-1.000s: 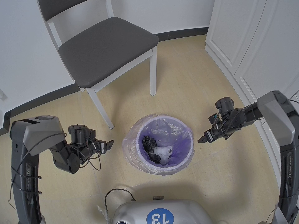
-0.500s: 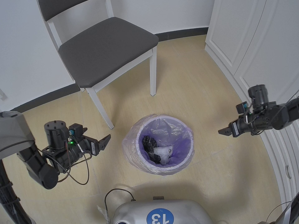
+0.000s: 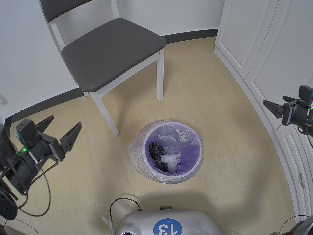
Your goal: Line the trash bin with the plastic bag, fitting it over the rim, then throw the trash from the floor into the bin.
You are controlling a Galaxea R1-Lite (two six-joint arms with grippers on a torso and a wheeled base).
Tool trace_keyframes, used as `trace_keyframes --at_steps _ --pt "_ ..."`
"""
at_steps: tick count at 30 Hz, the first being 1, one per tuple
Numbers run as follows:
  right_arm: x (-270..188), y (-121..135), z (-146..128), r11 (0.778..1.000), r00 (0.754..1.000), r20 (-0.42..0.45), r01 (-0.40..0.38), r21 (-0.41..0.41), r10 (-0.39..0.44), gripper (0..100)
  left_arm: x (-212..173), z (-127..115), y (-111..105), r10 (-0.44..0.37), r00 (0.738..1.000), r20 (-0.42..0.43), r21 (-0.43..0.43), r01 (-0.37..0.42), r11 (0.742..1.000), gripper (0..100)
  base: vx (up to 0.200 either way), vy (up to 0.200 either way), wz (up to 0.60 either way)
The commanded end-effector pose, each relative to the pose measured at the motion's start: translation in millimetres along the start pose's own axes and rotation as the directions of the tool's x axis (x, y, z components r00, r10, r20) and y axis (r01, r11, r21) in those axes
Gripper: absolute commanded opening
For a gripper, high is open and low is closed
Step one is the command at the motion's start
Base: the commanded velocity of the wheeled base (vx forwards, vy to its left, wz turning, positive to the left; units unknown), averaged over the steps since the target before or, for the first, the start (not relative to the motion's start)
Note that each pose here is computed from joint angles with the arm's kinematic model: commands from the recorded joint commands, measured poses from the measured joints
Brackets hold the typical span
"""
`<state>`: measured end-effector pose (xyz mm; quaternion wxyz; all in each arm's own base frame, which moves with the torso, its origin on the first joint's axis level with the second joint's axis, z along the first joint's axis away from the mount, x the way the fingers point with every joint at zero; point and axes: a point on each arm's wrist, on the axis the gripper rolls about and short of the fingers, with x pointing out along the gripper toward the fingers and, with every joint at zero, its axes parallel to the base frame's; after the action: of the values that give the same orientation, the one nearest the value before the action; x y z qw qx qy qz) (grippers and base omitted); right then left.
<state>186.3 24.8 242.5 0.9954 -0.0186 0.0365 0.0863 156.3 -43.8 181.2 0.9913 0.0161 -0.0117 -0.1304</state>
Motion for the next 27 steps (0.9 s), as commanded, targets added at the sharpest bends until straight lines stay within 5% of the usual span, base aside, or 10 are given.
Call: trace_keyframes --at_steps 1,7,16,22,27 --pt "-117.1 4.3 16.2 1.000 0.962 0.271 0.018 0.009 -0.020 100 -95.4 42.7 6.0 0.059 0.984 0.167 -0.006 -0.058 0.998 100 0.000 0.000 0.00" --pt "-165.4 6.8 8.5 1.000 0.947 0.321 0.016 0.021 -0.022 100 -136.9 55.3 5.5 0.073 0.978 0.194 -0.017 -0.071 0.997 100 0.000 0.000 0.00" --pt "-228.6 14.6 -33.6 0.999 0.902 0.430 0.028 0.028 -0.037 100 -193.3 59.7 -5.0 0.124 0.930 0.345 -0.131 -0.083 0.988 100 0.000 0.000 0.00" --pt "-249.5 17.6 -54.3 0.988 0.871 0.490 -0.053 0.145 -0.026 100 -213.5 46.4 -12.5 0.107 0.932 0.346 -0.115 -0.071 0.991 100 0.000 0.000 0.00" --pt "-260.1 23.7 -68.8 0.976 0.852 0.519 -0.045 0.212 -0.074 100 -225.4 47.3 -17.9 0.111 0.924 0.365 -0.101 -0.079 0.992 100 0.000 0.000 0.00"
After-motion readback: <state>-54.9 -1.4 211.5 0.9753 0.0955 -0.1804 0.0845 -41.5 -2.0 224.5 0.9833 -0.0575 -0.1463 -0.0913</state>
